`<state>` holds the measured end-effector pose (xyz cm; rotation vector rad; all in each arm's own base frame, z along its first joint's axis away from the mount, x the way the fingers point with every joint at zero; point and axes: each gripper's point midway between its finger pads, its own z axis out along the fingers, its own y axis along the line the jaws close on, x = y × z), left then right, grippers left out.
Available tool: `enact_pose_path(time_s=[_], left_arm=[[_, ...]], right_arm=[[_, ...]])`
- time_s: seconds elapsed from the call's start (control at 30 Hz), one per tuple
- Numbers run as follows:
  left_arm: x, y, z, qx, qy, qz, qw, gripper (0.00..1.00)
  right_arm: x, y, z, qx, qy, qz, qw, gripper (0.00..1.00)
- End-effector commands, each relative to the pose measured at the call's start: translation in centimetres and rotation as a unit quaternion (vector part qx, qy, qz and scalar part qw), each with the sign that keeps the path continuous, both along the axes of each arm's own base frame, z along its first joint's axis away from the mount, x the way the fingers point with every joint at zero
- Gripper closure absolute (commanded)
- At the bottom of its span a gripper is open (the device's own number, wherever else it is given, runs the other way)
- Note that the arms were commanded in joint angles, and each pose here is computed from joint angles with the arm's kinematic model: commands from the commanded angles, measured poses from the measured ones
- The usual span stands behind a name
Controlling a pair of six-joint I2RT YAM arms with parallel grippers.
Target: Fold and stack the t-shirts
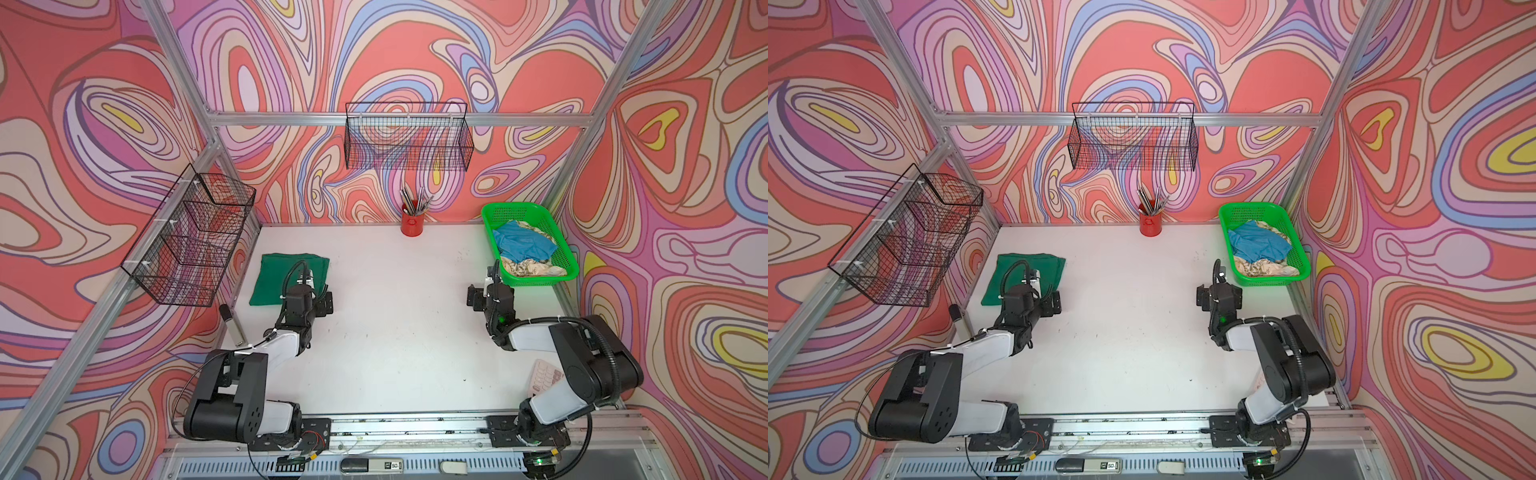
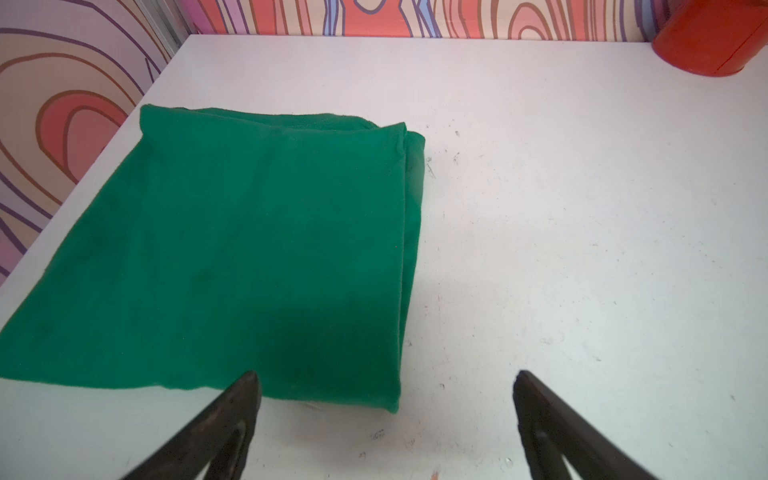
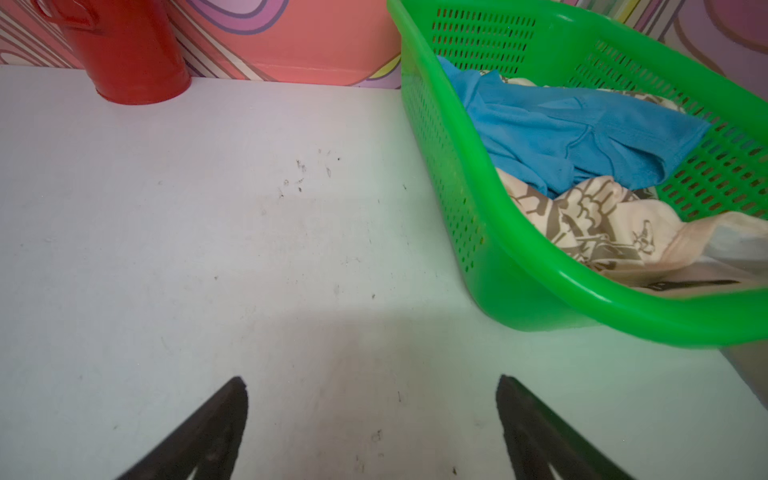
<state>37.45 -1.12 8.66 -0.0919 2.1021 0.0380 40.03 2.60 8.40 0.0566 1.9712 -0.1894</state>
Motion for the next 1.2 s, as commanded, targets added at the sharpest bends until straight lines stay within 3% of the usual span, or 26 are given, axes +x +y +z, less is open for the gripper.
enact_pose_path(time_s=[0.0, 0.23, 0.37, 1.17], left_arm=[[0.1, 0.7, 2.3, 0.020, -0.056, 0.011, 0.998, 0.06], [0.3, 2.4, 3.1, 0.072, -0.094, 0.042, 0.992, 0.05], [1.2, 2.6, 1.6, 0.070, -0.099, 0.047, 0.991, 0.05], [1.4, 3.6, 0.6, 0.053, -0.097, 0.064, 0.992, 0.04]], right_arm=[[0.9, -0.8, 4.4, -0.016, -0.107, -0.005, 0.994, 0.02], [0.3, -2.3, 3.9, 0.008, -0.133, -0.014, 0.991, 0.02], [-0.3, -2.5, 3.7, 0.015, -0.162, -0.004, 0.987, 0.02], [0.5, -3.4, 2.9, 0.020, -0.135, -0.033, 0.990, 0.02]])
